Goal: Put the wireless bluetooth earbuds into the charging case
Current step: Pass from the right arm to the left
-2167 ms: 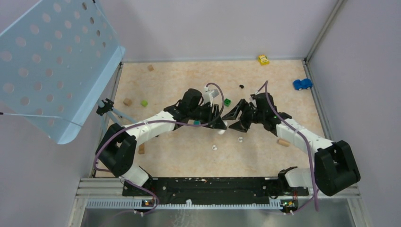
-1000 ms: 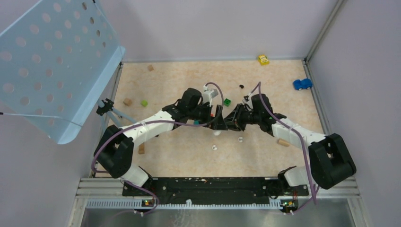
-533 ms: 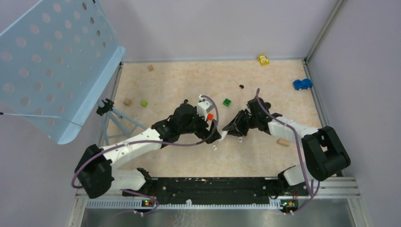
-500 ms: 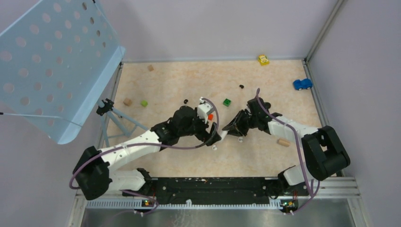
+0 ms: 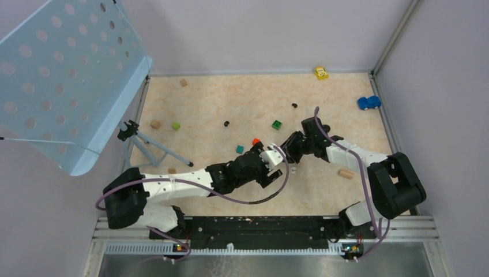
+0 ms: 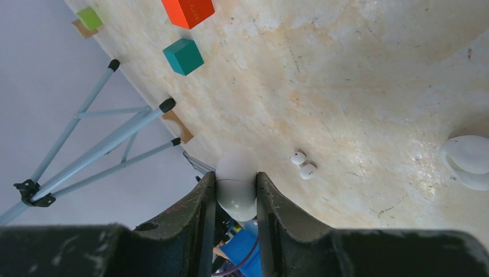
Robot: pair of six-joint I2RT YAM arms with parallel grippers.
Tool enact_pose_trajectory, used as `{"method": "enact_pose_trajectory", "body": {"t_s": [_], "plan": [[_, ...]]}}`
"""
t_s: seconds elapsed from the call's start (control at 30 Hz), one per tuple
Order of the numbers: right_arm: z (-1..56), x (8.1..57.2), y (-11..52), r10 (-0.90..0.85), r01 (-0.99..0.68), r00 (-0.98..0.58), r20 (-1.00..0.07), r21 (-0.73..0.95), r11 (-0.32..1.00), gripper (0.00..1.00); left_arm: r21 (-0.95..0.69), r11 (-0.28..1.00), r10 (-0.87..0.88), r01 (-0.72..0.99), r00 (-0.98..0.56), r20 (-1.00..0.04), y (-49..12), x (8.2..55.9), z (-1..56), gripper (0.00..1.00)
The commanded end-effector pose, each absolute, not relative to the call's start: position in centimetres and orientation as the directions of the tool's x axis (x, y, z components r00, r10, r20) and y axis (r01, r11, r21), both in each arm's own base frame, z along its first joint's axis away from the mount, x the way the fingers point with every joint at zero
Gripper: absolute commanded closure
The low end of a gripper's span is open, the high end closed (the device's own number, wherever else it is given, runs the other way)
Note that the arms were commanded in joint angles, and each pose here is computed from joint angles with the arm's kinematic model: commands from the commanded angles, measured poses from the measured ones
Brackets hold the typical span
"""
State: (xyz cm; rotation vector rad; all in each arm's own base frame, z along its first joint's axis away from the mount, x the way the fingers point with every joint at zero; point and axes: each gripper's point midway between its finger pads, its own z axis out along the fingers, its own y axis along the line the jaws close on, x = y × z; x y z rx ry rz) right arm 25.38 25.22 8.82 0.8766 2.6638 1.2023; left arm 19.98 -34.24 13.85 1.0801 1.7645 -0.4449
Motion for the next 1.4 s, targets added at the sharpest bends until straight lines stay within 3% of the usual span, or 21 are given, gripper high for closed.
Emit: {"method": "enact_pose_trajectory", "body": {"t_s": [0.0,0.4,0.7,0.97,1.03,1.1,1.17,1.23,1.37], "plan": [[11.2,26.7,26.2,0.535,0.43,-0.835,0.128,0.757,0.491,0.82,0.254,0.615,0.458,0.746,-0.076,-0.886,-34.0,22.3,14.1,0.13],[11.5,26.6,26.3,0.529,0.424,-0.838,0.132,0.768,0.48,0.82,0.325,0.664,0.522,0.673,-0.106,-0.846,-33.8,24.2,11.3,0.24],[11.3,26.4,26.2,0.525,0.427,-0.84,0.138,0.765,0.482,0.82,0.318,0.692,0.505,0.649,-0.12,-0.854,-34.2,24.8,11.3,0.42],[11.1,26.3,26.0,0.528,0.433,-0.837,0.141,0.761,0.483,0.78,0.236,0.664,0.454,0.709,-0.131,-0.881,-35.5,23.6,12.5,0.67],[11.1,26.4,25.9,0.53,0.432,-0.836,0.14,0.763,0.48,0.69,0.22,0.655,0.444,0.723,-0.132,-0.886,-35.7,23.3,12.8,0.71],[11.3,26.4,25.9,0.53,0.428,-0.836,0.139,0.769,0.475,0.44,0.205,0.652,0.438,0.73,-0.142,-0.888,-35.8,23.1,12.9,0.76],[11.5,26.5,25.7,0.532,0.423,-0.836,0.132,0.773,0.473,0.27,0.185,0.653,0.434,0.734,-0.163,-0.886,-35.8,23.0,12.9,0.86],[11.7,26.7,25.2,0.539,0.417,-0.834,0.119,0.777,0.472,0.2,0.151,0.645,0.434,0.749,-0.197,-0.879,-35.8,22.9,12.8,0.92],[12.3,27.1,23.5,0.56,0.404,-0.824,0.086,0.782,0.474,0.17,0.025,0.651,0.401,0.758,-0.316,-0.86,-35.3,23.3,12.6,1.0]]}}
